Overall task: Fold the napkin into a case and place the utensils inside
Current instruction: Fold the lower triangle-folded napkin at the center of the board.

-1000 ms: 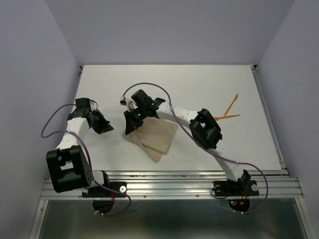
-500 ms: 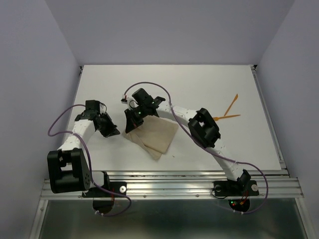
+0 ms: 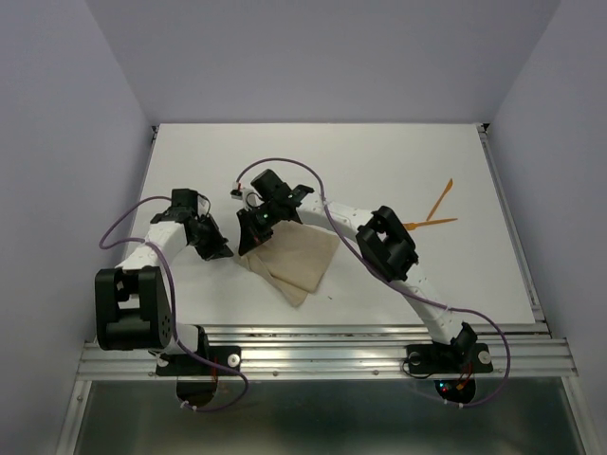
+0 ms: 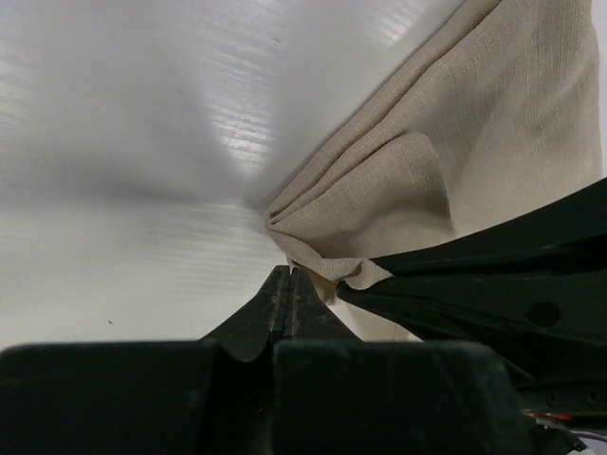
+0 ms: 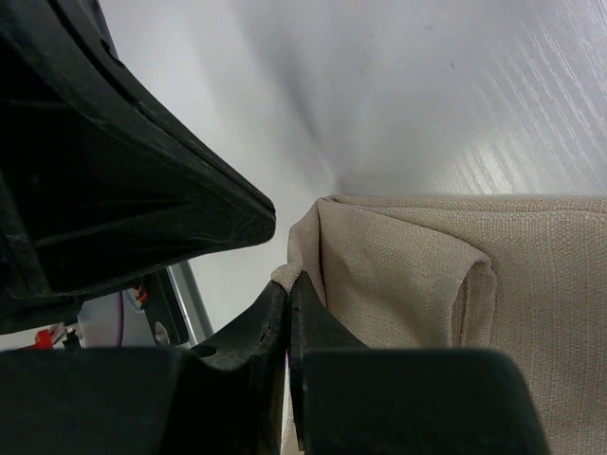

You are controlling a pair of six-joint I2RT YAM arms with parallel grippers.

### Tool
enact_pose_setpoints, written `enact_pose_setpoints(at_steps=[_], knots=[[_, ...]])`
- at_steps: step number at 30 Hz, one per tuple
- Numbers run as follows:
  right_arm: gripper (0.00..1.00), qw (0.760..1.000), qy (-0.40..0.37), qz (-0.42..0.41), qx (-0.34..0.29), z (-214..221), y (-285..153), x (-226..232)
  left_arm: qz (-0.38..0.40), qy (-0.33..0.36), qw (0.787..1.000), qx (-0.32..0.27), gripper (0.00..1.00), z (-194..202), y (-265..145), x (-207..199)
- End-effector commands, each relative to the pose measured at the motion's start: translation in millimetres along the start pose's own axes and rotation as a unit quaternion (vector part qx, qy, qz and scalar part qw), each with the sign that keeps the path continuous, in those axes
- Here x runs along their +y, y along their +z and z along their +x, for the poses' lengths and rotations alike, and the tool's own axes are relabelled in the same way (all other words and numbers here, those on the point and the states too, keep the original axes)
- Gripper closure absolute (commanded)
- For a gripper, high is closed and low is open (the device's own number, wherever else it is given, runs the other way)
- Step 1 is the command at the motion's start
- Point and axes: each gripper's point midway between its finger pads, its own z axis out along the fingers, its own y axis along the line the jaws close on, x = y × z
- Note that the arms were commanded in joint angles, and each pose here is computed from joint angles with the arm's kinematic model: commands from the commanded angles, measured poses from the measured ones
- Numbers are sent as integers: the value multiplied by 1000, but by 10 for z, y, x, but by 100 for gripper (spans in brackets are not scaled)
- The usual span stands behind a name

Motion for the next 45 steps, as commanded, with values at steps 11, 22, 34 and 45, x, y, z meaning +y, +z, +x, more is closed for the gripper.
enact_pose_setpoints(at_steps=[11,22,34,45], knots=[[94,1000,-3,-19,-15,-168,-62,49,21,40,999,2,100,-102,128,-239],[91,1000,10,-7,-22,-210,-67,-40,20,43,999,0,100,-207,220,-307],[47,997,9,51,-50,-265,-278,-112,-24,15,1000,11,100,-186,504,-93],[38,993,10,95,-75,-94,-628,-10,-28,16,999,14,100,-175,539,-66]])
